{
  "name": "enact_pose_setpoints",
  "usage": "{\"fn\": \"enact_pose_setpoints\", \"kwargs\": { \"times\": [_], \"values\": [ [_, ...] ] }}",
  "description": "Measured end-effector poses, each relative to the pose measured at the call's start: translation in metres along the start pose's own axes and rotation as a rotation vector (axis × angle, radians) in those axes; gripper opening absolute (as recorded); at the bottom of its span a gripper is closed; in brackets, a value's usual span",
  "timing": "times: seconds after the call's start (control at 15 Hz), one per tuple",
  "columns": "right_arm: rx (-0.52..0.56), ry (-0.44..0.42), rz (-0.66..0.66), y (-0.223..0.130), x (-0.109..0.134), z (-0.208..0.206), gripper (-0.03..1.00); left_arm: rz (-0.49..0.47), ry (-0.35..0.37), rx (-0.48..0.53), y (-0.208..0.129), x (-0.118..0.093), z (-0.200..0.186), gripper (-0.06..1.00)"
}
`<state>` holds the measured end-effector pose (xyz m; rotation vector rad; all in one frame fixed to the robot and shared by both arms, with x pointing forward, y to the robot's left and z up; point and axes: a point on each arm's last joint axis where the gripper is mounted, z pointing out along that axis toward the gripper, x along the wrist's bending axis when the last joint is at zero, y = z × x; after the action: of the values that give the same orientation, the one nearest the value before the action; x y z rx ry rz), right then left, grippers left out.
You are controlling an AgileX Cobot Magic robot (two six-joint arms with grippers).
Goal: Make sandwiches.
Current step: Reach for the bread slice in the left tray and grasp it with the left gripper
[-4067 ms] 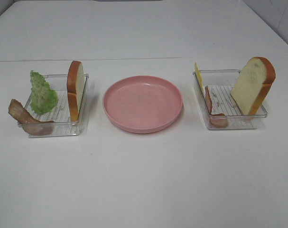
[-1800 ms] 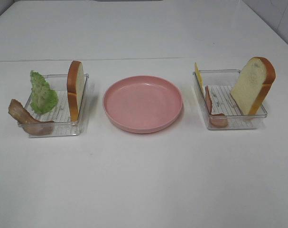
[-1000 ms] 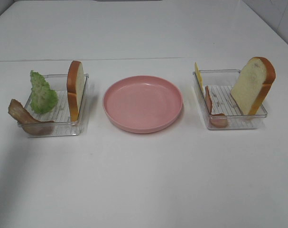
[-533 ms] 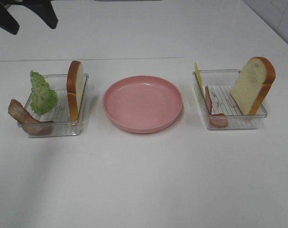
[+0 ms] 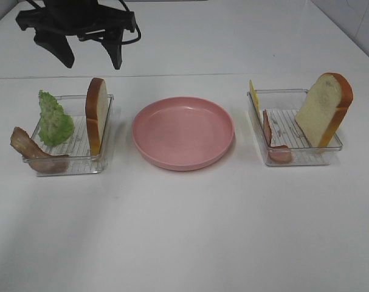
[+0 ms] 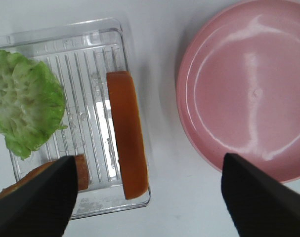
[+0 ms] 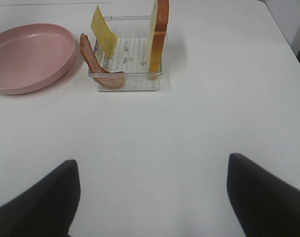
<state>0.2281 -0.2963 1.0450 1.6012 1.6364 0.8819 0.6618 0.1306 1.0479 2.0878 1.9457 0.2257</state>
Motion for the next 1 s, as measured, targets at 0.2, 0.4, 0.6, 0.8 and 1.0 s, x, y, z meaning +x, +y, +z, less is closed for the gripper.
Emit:
{"fn": "enact_pose_setpoints", "kwargs": {
  "times": [0.2,0.4,0.6,0.8,1.0],
  "values": [
    [0.0,0.0,0.0,0.0,0.0,0.0,0.78,0.011,0.046,0.068,-0.001,0.001,0.036,0.76],
    [0.0,0.0,0.0,0.0,0.0,0.0,0.78,0.014,0.064,0.101,-0.003,0.002,0.053,0.76],
    [0.0,0.0,0.0,0.0,0.0,0.0,0.78,0.007,0.081,0.124,-0.004,0.003,0.067,0.76],
    [0.0,0.0,0.0,0.0,0.0,0.0,0.78,0.007,0.088,0.123,-0.004,0.003,0.07,0.67],
    [0.0,0.0,0.0,0.0,0.0,0.0,0.78,0.008,0.086,0.114,-0.003,0.003,0.07,0.5]
  ]
}}
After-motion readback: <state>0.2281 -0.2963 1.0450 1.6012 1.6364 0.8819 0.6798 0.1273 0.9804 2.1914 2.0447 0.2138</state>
